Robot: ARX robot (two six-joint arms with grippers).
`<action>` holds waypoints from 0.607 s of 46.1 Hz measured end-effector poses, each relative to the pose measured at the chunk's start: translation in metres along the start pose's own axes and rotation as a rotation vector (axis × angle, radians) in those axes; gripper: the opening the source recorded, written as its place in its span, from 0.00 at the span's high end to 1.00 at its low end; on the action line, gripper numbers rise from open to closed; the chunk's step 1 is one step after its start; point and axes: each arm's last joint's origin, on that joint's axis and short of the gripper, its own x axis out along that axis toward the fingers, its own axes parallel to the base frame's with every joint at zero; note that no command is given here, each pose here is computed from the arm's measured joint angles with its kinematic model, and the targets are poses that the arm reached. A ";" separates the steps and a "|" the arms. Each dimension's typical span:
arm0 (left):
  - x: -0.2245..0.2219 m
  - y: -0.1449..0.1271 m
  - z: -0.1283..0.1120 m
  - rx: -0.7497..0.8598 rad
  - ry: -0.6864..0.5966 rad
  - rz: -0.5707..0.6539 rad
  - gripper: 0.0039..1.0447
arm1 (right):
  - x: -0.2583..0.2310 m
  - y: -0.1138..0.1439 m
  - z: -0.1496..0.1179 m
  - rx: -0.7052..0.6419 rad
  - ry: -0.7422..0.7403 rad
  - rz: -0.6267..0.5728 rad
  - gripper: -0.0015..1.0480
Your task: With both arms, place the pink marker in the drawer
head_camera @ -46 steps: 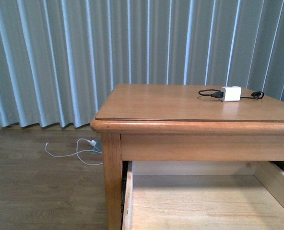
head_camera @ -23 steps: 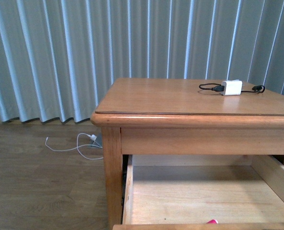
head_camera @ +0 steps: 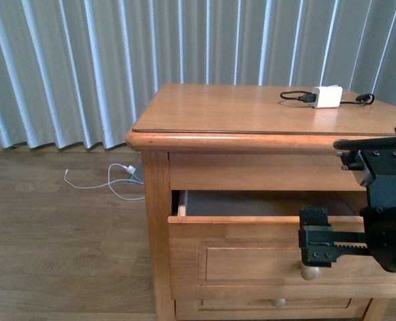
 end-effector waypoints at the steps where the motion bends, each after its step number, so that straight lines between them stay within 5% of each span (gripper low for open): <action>1: 0.000 0.000 0.000 0.000 0.000 0.000 0.06 | 0.003 0.001 0.002 0.001 -0.010 0.004 0.08; 28: 0.000 0.000 0.000 0.000 0.000 0.000 0.06 | 0.050 0.006 0.006 0.100 -0.195 0.063 0.08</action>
